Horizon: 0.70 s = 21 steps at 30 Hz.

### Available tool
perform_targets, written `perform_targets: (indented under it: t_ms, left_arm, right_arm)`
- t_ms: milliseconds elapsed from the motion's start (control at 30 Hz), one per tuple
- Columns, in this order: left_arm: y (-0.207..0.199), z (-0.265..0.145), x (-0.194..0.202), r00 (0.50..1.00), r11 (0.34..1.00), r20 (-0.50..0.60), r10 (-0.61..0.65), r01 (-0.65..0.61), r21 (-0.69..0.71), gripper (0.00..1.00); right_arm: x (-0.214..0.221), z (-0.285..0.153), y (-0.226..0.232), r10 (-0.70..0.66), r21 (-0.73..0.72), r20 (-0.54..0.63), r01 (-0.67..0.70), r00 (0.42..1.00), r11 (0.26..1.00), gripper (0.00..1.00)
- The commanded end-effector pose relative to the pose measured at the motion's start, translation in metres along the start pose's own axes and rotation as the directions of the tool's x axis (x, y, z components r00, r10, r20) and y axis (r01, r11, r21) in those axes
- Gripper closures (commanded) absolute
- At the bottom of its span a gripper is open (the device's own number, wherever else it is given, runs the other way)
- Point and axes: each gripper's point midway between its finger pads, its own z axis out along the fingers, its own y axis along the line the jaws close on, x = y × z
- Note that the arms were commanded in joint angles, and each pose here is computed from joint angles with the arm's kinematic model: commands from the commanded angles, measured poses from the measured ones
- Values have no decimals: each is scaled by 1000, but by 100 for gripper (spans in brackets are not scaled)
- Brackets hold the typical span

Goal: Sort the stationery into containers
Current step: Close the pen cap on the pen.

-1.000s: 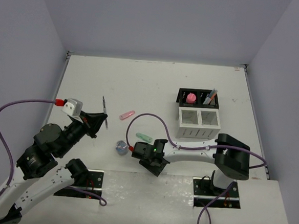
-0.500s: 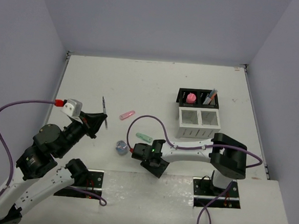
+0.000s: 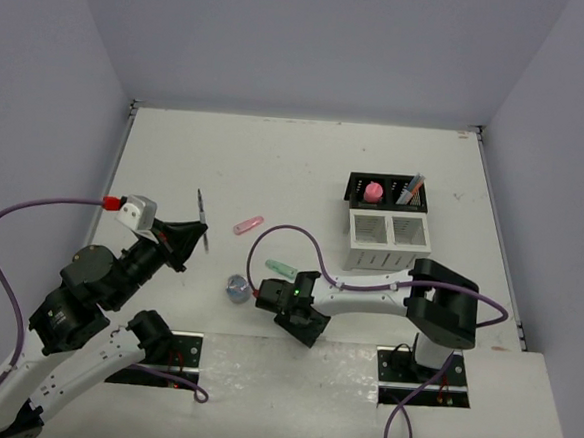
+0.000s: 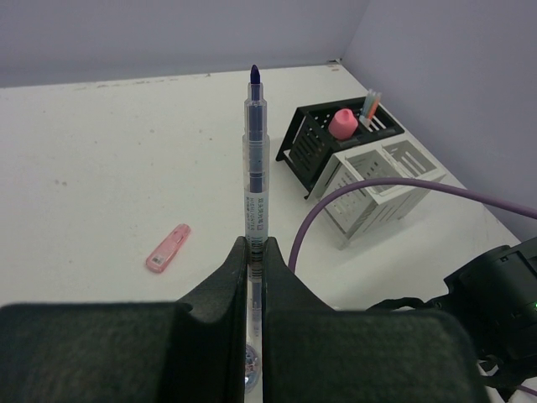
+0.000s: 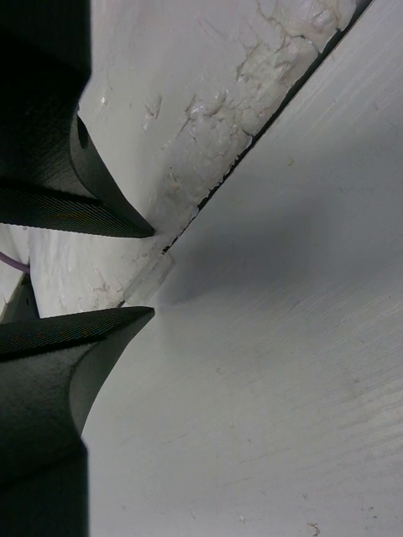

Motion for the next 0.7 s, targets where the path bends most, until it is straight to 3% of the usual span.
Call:
perform_targets:
  t_ms: [0, 267, 667]
  left_arm:
    - [-1, 0, -2, 1000, 1000, 13, 28, -28, 12, 100]
    - [-2, 1, -2, 1000, 999, 7, 30, -30, 19, 100]
    - [-3, 4, 0, 1000, 999, -4, 31, -31, 21, 100]
  right_arm:
    - [0, 2, -5, 35, 12, -23, -34, 999, 999, 60]
    - [4, 7, -2, 53, -10, -47, -53, 997, 999, 61]
    - [-6, -2, -11, 81, 2, 12, -81, 997, 997, 60]
